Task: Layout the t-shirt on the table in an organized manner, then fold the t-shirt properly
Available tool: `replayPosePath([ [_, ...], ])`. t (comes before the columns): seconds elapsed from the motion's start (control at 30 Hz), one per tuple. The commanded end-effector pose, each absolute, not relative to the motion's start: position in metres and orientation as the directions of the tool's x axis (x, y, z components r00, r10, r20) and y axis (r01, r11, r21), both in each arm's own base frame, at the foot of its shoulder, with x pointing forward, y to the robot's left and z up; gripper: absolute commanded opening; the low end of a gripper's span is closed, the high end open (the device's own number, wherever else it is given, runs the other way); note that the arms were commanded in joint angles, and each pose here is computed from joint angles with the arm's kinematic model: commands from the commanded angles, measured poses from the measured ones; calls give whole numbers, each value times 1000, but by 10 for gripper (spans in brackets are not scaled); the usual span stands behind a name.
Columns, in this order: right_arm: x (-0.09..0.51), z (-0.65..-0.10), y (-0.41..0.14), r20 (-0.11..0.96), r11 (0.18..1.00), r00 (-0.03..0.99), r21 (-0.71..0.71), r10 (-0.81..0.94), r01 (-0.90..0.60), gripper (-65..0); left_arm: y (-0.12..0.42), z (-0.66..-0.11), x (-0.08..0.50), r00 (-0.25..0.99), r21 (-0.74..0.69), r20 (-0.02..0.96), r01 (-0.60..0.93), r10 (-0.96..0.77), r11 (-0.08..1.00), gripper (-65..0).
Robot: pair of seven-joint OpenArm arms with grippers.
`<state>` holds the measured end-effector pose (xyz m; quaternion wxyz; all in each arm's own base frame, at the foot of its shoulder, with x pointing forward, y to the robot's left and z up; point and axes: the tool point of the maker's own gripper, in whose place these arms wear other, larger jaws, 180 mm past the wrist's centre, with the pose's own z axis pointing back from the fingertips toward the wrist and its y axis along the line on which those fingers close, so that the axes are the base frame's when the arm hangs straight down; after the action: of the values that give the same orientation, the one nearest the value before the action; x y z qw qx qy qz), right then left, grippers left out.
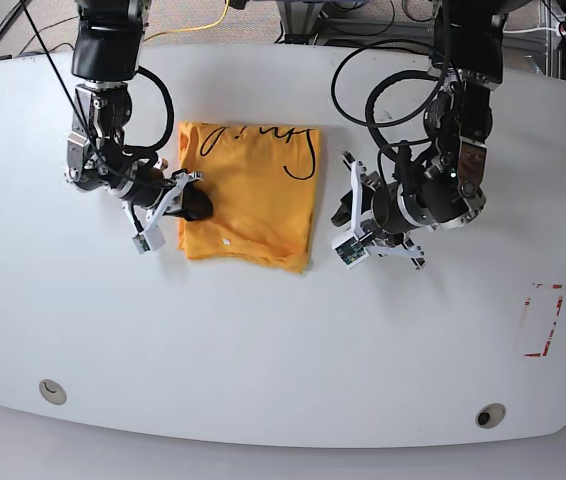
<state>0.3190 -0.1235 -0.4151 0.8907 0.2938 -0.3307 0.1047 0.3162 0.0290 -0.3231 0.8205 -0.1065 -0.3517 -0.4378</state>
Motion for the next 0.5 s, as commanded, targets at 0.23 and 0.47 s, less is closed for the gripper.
replayPosePath([
  [0.23, 329, -386, -112, 712, 782, 696, 384, 88, -492, -518, -6, -305, 320, 308, 120, 731, 820, -609, 560, -525],
  [0.47, 324, -340, -100, 783, 763, 588, 250, 202, -596, -323, -37, -309, 321, 302, 68, 749, 850, -590, 522, -525],
])
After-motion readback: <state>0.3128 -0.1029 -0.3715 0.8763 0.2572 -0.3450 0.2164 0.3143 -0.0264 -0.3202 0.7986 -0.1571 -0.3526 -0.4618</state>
